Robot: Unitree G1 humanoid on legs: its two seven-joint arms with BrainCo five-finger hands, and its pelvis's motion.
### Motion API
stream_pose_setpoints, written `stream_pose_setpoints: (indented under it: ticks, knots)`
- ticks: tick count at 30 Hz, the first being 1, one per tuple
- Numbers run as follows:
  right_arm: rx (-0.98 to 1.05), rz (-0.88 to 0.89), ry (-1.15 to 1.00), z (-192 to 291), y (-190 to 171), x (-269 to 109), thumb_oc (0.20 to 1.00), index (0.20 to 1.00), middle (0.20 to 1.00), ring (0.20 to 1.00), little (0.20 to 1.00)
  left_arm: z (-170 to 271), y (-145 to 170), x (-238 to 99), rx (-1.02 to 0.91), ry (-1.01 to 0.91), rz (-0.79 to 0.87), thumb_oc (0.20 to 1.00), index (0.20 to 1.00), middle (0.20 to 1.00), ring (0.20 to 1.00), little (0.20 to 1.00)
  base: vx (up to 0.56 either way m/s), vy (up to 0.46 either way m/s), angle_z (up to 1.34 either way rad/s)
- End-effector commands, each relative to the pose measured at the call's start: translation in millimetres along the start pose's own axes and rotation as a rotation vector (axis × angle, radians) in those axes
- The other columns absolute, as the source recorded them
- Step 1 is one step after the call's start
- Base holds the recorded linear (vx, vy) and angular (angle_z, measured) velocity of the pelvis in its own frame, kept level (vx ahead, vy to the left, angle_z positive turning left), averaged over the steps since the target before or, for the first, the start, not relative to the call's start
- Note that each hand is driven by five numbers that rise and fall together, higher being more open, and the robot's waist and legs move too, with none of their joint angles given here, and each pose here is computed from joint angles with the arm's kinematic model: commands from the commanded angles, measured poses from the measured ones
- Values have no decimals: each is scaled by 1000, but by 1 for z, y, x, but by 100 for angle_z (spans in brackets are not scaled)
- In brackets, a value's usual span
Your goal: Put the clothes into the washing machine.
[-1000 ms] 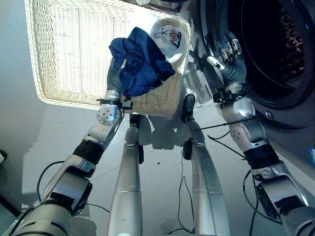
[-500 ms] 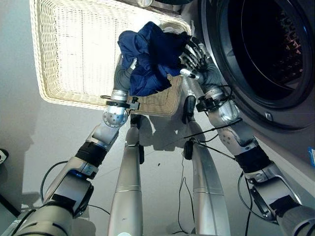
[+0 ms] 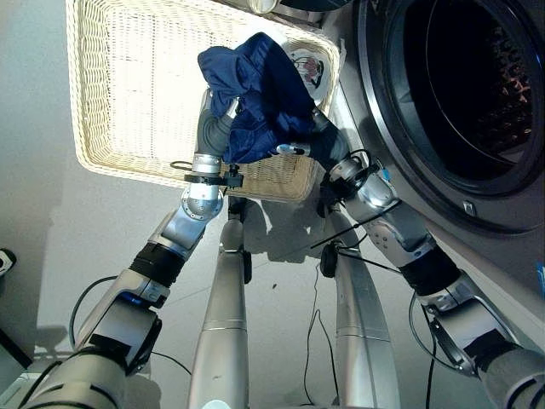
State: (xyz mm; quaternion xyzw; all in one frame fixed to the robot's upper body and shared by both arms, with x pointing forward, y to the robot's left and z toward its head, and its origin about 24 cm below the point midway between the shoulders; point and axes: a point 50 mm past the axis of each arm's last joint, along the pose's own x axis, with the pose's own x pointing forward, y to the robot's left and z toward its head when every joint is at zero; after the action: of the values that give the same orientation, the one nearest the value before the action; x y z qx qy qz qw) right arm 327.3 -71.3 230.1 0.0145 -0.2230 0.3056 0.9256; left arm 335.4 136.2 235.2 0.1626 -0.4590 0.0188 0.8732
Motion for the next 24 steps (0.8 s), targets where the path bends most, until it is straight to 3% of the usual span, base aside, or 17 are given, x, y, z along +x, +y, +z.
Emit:
stream_pose_setpoints:
  ticks: [1, 9, 10, 11, 12, 24]
  knots:
    - [37, 227, -57, 13, 42, -1, 1000, 1000, 1000, 1000, 1000, 39, -7, 13, -55, -207, 26, 200, 200, 200, 200, 200, 0, 0, 0]
    - [28, 299, -54, 13, 56, 1, 1000, 1000, 1000, 1000, 1000, 45, -12, 13, -56, -241, 14, 200, 200, 200, 200, 200, 0, 0, 0]
    - [22, 294, -65, 14, 58, 2, 718, 718, 718, 718, 718, 47, -14, 14, -60, -244, 14, 200, 200, 200, 200, 200, 0, 0, 0]
    - [19, 285, -76, 16, 58, 2, 495, 495, 495, 495, 495, 47, -14, 14, -63, -246, 11, 200, 200, 200, 200, 200, 0, 0, 0]
    - [30, 259, -100, 18, 58, 3, 200, 200, 200, 200, 200, 48, -17, 13, -74, -247, 4, 200, 200, 200, 200, 200, 0, 0, 0]
    - [139, 55, -230, 29, 44, 3, 200, 200, 200, 200, 200, 51, -26, 9, -101, -256, -9, 200, 200, 200, 200, 200, 0, 0, 0]
